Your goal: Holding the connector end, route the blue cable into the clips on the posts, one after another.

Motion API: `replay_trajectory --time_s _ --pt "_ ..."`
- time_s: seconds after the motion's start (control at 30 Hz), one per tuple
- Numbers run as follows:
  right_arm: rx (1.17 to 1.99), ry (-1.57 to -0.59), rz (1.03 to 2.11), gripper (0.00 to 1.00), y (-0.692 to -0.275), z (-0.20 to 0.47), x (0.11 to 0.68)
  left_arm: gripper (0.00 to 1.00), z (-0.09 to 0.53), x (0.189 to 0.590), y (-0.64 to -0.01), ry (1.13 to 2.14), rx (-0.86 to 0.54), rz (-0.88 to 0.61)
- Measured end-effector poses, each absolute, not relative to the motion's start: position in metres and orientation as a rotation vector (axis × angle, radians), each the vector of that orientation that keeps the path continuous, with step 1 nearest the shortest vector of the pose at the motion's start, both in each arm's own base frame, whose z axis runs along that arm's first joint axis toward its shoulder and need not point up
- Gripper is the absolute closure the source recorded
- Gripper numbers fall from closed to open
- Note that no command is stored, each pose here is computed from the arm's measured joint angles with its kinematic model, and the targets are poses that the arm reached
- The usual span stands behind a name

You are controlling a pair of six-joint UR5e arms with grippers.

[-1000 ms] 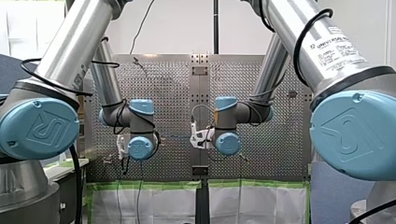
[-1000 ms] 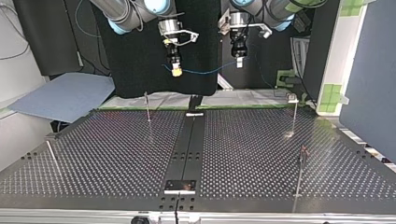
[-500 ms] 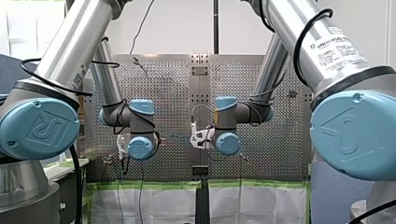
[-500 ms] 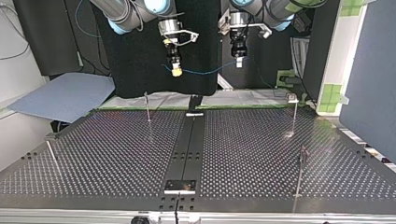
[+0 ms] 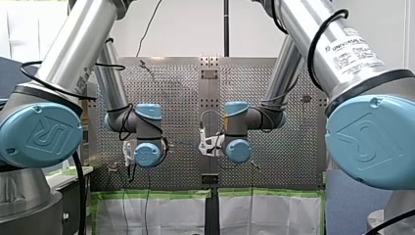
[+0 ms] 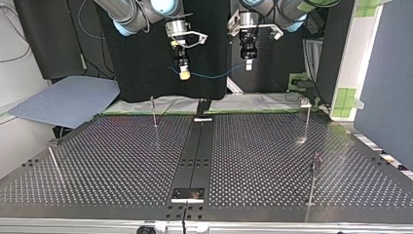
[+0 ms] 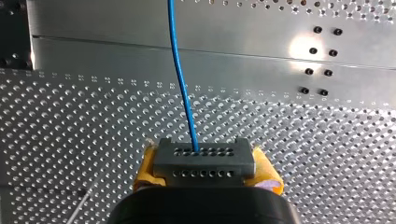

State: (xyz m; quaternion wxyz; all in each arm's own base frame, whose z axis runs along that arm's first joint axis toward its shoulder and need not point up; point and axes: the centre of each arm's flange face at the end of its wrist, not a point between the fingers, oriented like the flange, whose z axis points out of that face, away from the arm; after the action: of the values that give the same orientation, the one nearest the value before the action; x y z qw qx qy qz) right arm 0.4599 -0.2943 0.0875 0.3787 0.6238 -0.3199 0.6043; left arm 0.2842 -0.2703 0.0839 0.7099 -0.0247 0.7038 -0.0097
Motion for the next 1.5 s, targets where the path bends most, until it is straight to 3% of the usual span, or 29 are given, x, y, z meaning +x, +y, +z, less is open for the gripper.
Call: replay_trajectory --time_s 0.4,0.9,1.2,1.5 --pt "1.66 -0.846 1.492 1.0 -0.264 0.075 0.493 0.99 0.114 0.278 -0.271 1.564 -0.036 -0.021" --pt "1.693 -0.927 1.32 1.0 -0.257 0.069 0.473 0.99 0.112 0.274 -0.265 1.625 -0.016 -0.002" --pt "1.651 -0.99 1.4 1.0 -0.263 0.091 0.457 0.99 0.118 0.285 -0.265 1.594 -0.058 -0.107" --pt "1.62 -0.996 1.552 1.0 -0.274 0.142 0.473 0.99 0.14 0.296 -0.264 1.537 -0.087 -0.204"
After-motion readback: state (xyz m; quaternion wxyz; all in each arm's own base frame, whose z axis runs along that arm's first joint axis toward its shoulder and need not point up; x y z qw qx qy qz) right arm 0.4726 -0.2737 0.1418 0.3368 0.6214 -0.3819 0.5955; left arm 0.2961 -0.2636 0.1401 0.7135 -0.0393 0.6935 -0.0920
